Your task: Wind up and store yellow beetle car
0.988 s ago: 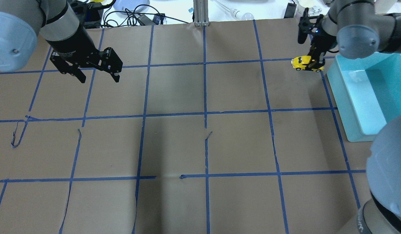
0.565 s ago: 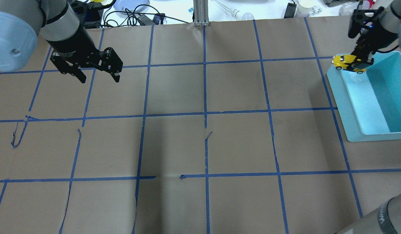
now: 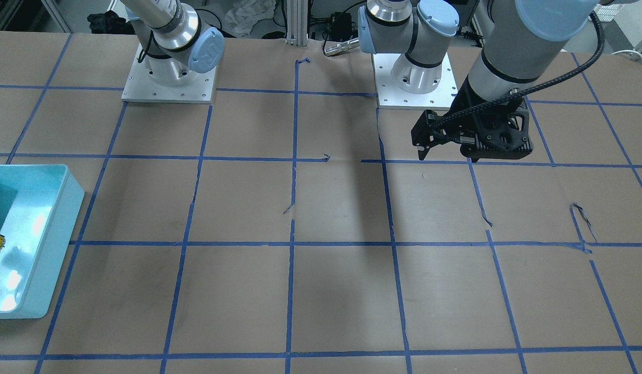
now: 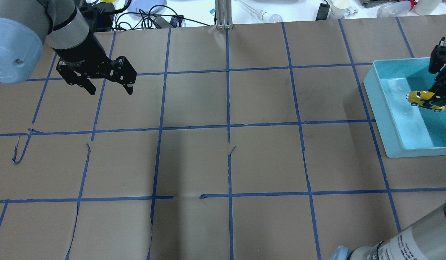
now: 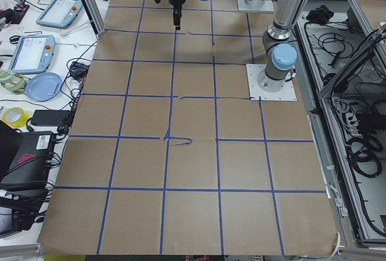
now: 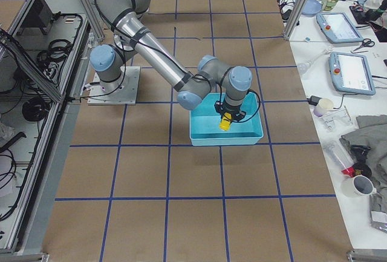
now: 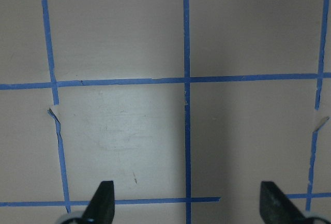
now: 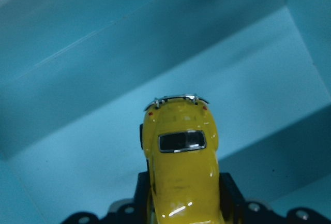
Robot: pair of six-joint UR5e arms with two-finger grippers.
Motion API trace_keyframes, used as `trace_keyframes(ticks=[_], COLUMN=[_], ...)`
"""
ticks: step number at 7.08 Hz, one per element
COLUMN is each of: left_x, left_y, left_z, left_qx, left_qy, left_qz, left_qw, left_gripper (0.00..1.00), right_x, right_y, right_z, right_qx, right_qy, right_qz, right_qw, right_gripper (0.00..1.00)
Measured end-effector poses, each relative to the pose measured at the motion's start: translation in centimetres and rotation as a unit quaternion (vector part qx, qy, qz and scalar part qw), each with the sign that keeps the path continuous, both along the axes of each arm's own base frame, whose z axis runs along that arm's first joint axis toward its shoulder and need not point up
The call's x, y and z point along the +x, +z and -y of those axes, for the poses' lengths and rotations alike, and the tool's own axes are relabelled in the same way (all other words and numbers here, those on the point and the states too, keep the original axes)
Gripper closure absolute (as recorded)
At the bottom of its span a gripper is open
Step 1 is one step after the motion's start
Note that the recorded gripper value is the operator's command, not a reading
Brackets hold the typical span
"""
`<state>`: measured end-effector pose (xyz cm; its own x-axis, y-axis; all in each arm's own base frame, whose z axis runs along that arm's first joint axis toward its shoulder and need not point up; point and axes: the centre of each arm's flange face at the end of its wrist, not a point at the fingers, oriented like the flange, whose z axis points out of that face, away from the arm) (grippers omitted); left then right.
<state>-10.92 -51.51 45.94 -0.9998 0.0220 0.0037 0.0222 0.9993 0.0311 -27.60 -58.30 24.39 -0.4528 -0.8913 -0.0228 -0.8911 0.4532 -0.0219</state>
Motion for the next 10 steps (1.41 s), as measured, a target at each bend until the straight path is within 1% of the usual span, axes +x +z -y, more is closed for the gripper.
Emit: trace_keyframes(ticks=[1, 2, 4, 5, 6, 7, 8, 10], left_x=[0.0, 0.0, 0.0, -0.1, 0.0, 0.0, 0.0, 0.0], left_y=[-0.1, -0.1, -0.3, -0.4, -0.4, -0.4, -0.4, -0.4], left_z=[-0.1, -0.1, -0.2, -0.3, -0.4, -0.4, -0.4, -0.4], left_qx=[0.0, 0.001, 0.003, 0.004, 0.004, 0.004, 0.004, 0.003], left_qy=[0.0, 0.0, 0.0, 0.0, 0.0, 0.0, 0.0, 0.001], left_qz=[0.0, 0.001, -0.002, -0.002, -0.001, 0.0, 0.0, 0.0], left_qw=[1.0, 1.0, 1.0, 1.0, 1.0, 1.0, 1.0, 1.0], left_gripper=[0.0, 0.0, 0.0, 0.0, 0.0, 0.0, 0.0, 0.0], right_x=[-0.3, -0.1, 0.6, 1.0, 1.6, 2.6, 4.5, 9.6], right_y=[-1.7, -3.0, -3.5, -2.5, -0.4, 3.1, 7.5, 16.6], right_z=[-0.2, -0.5, -1.1, -1.2, -1.4, -1.7, -2.0, -3.1], right_qx=[0.003, 0.003, 0.004, 0.001, -0.002, -0.009, -0.016, -0.022], right_qy=[-0.003, -0.008, -0.019, -0.02, -0.023, -0.028, -0.03, -0.027], right_qz=[0.001, 0.002, 0.007, 0.006, 0.004, 0.0, -0.005, -0.016], right_qw=[1.0, 1.0, 0.9998, 0.9998, 0.9997, 0.9996, 0.9994, 0.9993], right_gripper=[0.5, 0.0, 0.0, 0.0, 0.0, 0.0, 0.0, 0.0])
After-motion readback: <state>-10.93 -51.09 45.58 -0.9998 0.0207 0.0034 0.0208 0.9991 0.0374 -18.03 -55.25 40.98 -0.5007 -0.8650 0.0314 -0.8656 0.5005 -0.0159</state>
